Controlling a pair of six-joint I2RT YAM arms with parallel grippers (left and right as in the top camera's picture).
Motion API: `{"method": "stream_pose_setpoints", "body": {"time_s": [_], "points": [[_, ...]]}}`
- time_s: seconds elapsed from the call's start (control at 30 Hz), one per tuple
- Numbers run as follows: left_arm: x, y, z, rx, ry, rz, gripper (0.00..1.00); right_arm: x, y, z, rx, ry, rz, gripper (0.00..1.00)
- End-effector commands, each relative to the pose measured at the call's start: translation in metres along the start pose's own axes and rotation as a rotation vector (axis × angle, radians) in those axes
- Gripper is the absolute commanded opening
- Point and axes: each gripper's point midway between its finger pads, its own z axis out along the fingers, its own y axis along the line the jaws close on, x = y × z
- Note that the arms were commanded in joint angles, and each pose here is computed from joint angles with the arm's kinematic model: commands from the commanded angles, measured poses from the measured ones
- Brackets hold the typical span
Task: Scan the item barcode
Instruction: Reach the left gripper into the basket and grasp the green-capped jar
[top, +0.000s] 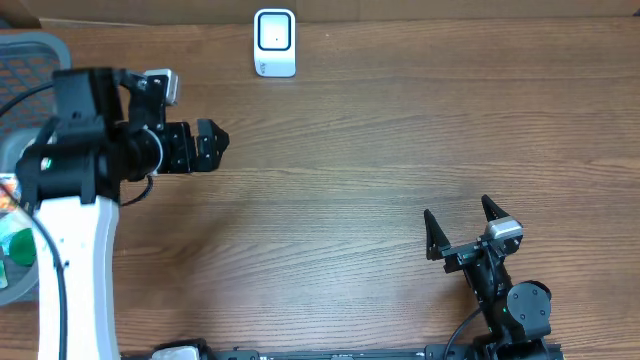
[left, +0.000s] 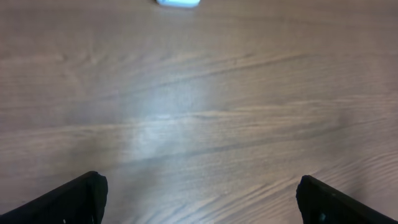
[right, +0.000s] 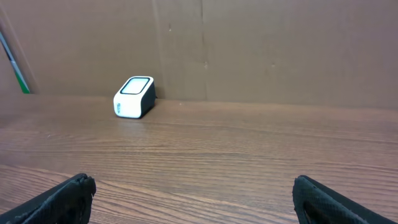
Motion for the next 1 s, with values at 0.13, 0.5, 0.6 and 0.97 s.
{"method": "stream_pose_setpoints", "body": {"time_s": [0.13,0.5,0.6,0.97], "points": [[-0.007,-0.002,0.022,0.063,0.053,-0.029,1.0,0.001,-0.001,0.0,0.005,-0.006,0.001,1.0],[-0.042,0.092,-0.099,-0.454,-0.185,-0.387,0.98,0.001,-0.001,0.0,0.005,-0.006,0.001,1.0],[-0.036,0.13,-0.128,-0.558,-0.253,-0.547,0.98,0.001,-0.001,0.0,0.005,-0.006,0.001,1.0],[0.027,0.241,-0.153,-0.728,-0.225,-0.963,1.0,0.001,-0.001,0.0,0.005,-0.006,0.001,1.0]]}}
